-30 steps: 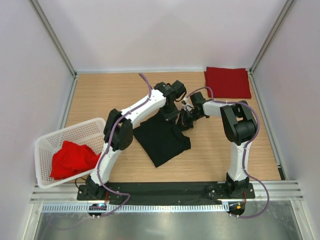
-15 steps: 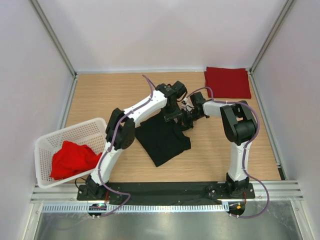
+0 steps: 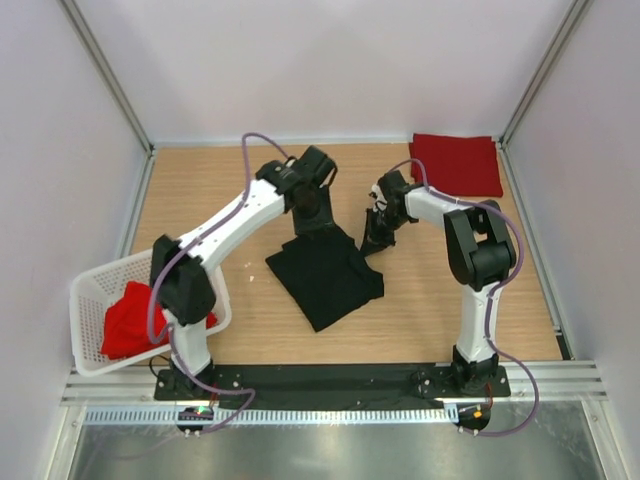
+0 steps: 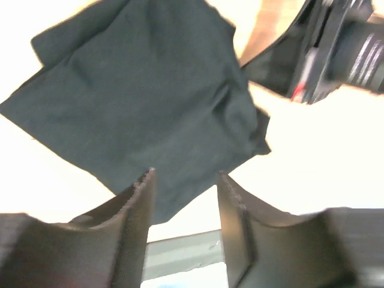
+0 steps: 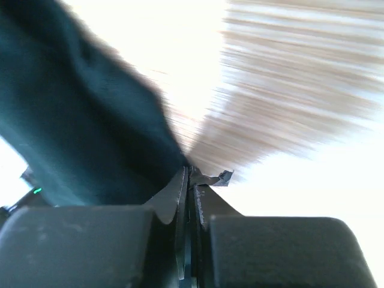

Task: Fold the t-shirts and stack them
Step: Fold the tshirt

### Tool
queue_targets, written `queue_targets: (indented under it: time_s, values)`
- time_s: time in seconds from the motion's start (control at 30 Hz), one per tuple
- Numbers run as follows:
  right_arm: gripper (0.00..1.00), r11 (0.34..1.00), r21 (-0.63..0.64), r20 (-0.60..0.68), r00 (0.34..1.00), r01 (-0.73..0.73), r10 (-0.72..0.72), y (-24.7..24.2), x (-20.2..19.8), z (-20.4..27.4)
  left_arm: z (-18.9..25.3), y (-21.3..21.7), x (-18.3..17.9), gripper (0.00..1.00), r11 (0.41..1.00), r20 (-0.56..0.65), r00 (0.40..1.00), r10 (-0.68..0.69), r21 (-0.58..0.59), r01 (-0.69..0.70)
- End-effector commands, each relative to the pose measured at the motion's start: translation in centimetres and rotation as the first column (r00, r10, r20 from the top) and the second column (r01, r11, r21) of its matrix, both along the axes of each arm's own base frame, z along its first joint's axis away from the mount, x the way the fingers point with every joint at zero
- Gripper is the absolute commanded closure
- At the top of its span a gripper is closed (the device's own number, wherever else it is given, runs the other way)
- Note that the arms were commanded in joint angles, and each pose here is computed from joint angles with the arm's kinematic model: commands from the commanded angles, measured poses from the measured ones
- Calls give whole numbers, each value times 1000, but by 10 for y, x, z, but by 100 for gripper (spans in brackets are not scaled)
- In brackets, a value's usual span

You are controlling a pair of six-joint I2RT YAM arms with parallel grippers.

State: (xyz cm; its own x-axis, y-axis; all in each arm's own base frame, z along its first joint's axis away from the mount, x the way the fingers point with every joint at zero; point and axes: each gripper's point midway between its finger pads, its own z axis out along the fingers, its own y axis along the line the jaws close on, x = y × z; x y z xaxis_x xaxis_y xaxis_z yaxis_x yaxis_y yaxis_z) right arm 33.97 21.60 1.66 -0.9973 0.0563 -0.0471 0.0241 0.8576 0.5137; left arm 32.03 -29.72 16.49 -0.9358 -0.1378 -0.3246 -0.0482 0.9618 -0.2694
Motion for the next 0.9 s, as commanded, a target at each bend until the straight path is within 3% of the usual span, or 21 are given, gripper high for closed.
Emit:
queue_targets:
  time_s: [0.0, 0.2, 0.3, 0.37, 0.5, 0.6, 0.87]
  values:
    - [91, 985, -173, 79, 997, 16, -2, -36, 11, 32, -3, 8, -8, 56, 991, 13, 994, -107, -74, 108]
    - [88, 954, -300, 156, 986, -8, 57, -62, 15, 77, -26, 12, -8, 70, 981, -45, 985, -168, -105, 163]
    - [89, 973, -221, 146, 985, -60, 94, -45, -9, 97, -38, 14, -9, 74, 981, -82, 981, -176, -97, 168]
    - [89, 992, -73, 142, 983, -106, 115, -16, -31, 115, -44, 14, -11, 75, 980, -94, 979, -181, -96, 172]
    - [92, 981, 71, 55, 983, -181, 178, 24, -83, 103, -61, 20, -12, 76, 983, -128, 977, -172, -83, 163]
    - [95, 978, 115, 6, 984, -176, 177, 33, -93, 85, -76, 26, -10, 76, 987, -164, 974, -158, -65, 150]
    - [99, 997, 57, -42, 998, -49, 51, -4, -75, 41, -112, 42, -12, 77, 988, -230, 961, -156, -34, 153]
